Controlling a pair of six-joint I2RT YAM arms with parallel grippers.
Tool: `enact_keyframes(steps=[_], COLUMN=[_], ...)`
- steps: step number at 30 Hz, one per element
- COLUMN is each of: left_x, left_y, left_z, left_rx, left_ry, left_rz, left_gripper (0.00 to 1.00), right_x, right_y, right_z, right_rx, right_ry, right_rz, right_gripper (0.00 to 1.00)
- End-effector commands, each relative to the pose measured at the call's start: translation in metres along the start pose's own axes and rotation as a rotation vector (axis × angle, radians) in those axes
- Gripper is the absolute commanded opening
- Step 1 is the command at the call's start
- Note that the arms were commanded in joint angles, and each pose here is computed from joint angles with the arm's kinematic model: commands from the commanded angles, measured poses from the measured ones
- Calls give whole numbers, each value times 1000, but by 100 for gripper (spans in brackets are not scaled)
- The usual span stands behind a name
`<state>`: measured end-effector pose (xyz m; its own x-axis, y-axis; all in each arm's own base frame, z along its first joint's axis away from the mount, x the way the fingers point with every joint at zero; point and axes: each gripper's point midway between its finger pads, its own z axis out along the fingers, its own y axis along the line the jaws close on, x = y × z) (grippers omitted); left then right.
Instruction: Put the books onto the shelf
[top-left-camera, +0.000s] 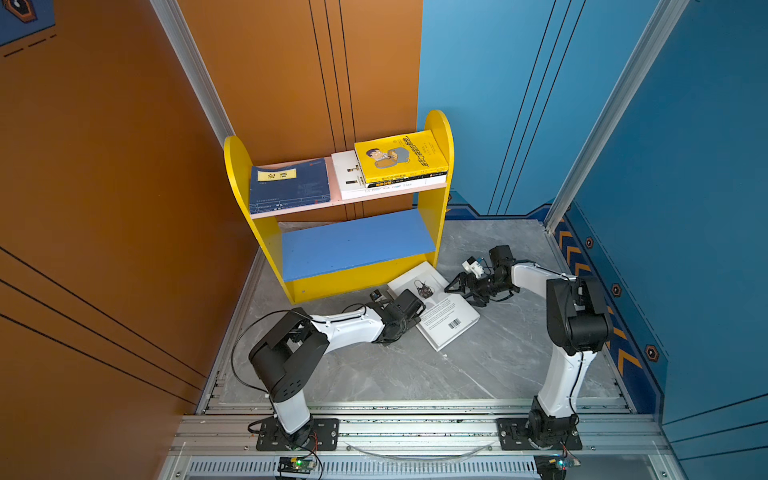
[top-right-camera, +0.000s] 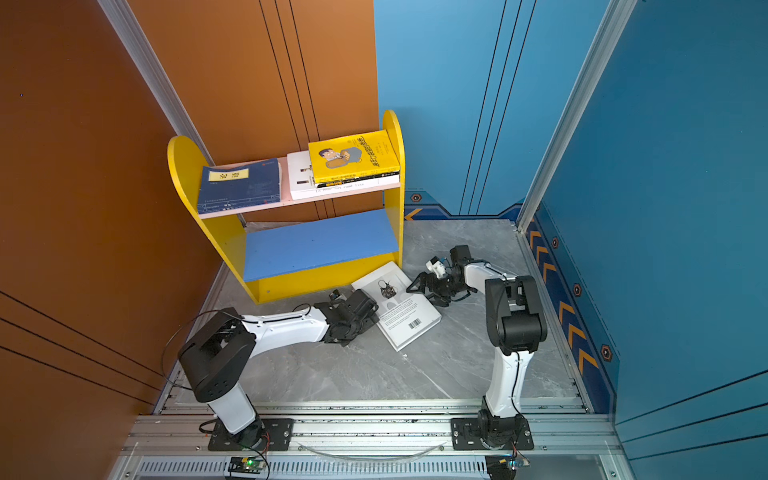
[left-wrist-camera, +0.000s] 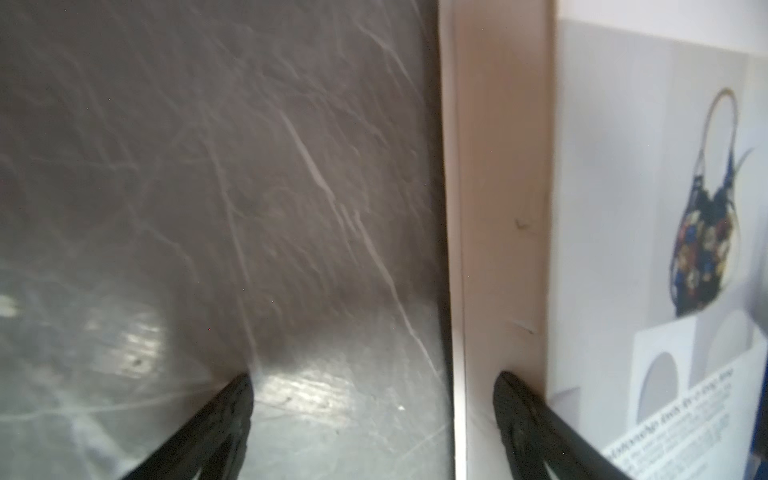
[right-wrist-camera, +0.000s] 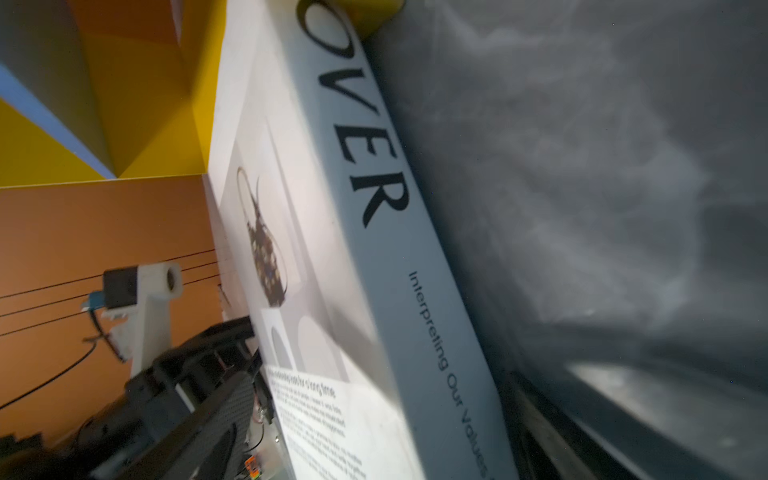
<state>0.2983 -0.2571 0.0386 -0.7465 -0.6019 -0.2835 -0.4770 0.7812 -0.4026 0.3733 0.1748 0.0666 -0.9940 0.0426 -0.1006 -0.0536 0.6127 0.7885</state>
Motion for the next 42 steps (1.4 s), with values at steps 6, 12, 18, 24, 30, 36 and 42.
enact_keyframes(steps=[6,12,18,24,30,36,42], left_x=[14,17,19,22,21,21,24], left_y=[9,6,9,10,10,12,15], left_z=[19,21,19,19,16,12,13], left_rx=[9,40,60,77,94,110,129], left_ry=[107,107,111,119,113,105,104], left_rz=[53,38,27,21,16,6,-20], left_gripper=[92,92,92,92,92,92,92], right_x=[55,58,51,64,85,112,133], right_y=[60,89,129,165,158,149,153], right_z=[33,33,9,4,20,31,44], right_rx=[-180,-189,-291,-286,-177,-28,5], right_ry=[159,129,46,11,43,105,157], right_rz=[31,5,9,-9,-16,-118,-145], right_gripper=[94,91,90,91,90,89,79])
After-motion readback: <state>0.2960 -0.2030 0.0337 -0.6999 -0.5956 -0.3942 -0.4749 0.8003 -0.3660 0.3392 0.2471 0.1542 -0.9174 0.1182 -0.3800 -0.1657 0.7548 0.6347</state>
